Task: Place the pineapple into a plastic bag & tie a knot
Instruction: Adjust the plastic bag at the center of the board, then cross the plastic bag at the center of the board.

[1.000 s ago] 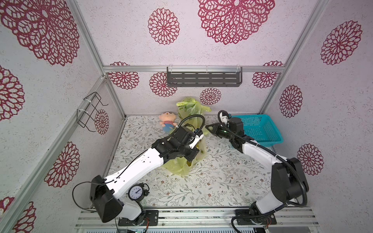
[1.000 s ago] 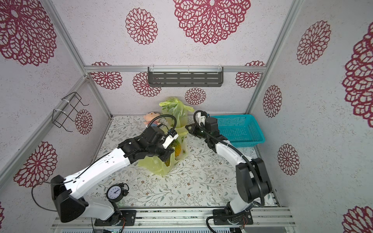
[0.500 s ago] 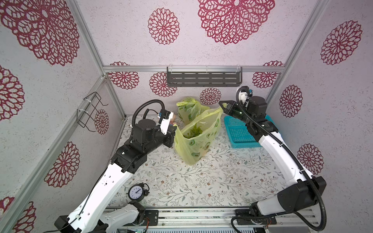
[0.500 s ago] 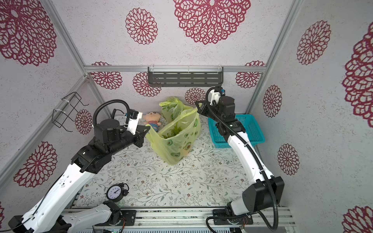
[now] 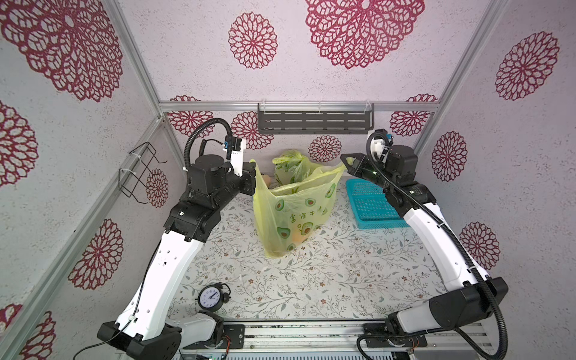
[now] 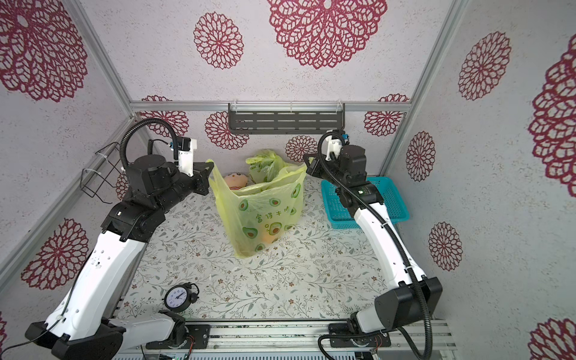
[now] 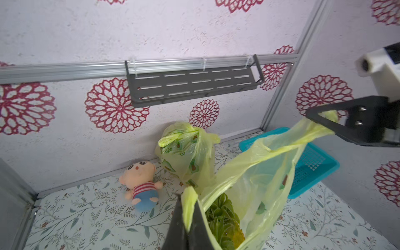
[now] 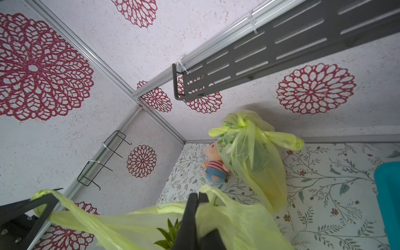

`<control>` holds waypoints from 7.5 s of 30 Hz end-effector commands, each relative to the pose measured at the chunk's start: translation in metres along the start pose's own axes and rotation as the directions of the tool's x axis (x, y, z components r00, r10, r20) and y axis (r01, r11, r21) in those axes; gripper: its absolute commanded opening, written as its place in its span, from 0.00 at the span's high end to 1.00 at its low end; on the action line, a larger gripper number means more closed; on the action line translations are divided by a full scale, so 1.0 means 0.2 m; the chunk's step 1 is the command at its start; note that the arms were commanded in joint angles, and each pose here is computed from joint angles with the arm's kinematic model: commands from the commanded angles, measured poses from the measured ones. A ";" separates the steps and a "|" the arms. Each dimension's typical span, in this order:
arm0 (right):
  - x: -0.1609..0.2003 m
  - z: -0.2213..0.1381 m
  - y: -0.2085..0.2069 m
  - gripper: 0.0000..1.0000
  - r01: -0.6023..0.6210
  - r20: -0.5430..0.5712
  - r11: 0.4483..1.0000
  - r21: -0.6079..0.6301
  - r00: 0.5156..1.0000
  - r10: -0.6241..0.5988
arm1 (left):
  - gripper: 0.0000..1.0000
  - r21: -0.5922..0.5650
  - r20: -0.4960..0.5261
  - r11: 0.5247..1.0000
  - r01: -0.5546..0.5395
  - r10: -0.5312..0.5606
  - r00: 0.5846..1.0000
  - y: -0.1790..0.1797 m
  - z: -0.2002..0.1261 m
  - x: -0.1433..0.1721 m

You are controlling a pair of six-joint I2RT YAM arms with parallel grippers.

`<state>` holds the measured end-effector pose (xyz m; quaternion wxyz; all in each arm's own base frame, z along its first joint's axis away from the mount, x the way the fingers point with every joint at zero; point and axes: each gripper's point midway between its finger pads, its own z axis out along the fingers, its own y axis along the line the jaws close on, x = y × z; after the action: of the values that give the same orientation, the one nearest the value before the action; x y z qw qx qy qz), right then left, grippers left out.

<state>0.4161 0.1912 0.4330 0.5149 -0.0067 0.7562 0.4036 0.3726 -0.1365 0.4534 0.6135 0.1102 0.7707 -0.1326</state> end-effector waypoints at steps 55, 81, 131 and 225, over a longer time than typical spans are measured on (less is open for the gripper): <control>0.41 -0.38 -0.18 0.12 0.470 0.189 0.879 0.078 0.859 -0.476 | 0.03 0.162 0.300 0.986 0.042 -0.090 0.950 0.04 -0.15 0.46; 0.31 0.06 0.16 0.15 0.594 0.387 0.749 -0.293 0.790 -0.475 | 0.62 0.255 0.407 0.967 0.014 -0.120 0.905 -0.04 0.14 0.35; 0.45 -0.29 0.40 0.32 0.569 0.167 0.790 -0.229 0.822 -0.544 | 1.00 0.626 0.007 0.780 0.015 -0.025 1.000 -0.52 0.49 0.58; 0.42 0.46 0.37 1.00 0.201 -0.164 0.829 -0.523 0.930 -0.329 | 0.23 0.593 0.171 0.762 -0.259 0.195 0.966 -0.56 0.31 0.38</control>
<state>0.4300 0.3375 0.3581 0.4134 -0.2843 0.7088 0.4959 0.3782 -0.2536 0.3598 0.5838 0.3564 0.6616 -0.3074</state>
